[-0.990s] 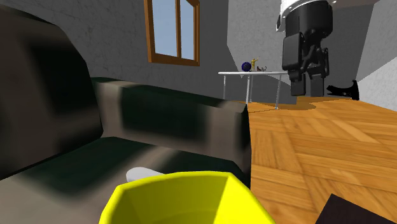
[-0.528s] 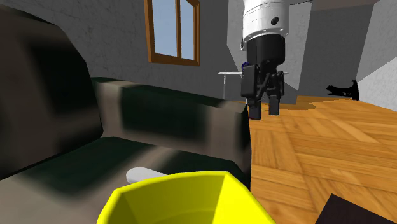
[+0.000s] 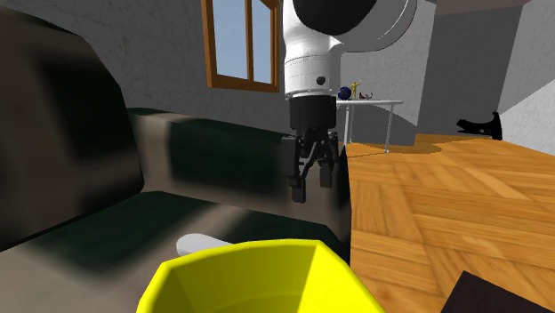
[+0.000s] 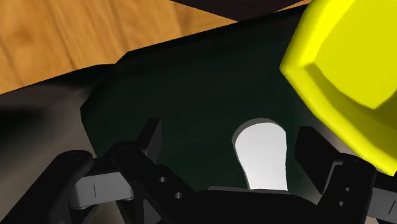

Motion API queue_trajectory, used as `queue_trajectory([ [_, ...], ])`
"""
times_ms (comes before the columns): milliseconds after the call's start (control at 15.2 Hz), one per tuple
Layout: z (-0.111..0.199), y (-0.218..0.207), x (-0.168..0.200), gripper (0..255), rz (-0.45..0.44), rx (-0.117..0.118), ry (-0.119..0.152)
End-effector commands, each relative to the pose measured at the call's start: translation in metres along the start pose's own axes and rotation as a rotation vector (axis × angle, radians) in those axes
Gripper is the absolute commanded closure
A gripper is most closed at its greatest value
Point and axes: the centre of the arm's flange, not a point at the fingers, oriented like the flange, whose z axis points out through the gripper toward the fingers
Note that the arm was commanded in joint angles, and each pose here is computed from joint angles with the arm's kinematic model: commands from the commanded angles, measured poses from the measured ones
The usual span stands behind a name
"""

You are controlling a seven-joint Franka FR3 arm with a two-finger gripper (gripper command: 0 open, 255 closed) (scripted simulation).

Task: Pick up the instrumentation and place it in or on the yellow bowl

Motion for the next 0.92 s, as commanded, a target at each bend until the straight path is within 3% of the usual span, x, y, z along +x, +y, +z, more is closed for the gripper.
queue_trajectory([
  [0,0.011,-0.016,0.023,0,-0.038,-0.012,0.014],
  [858,0.085,-0.100,0.130,0,-0.257,-0.087,0.086],
])
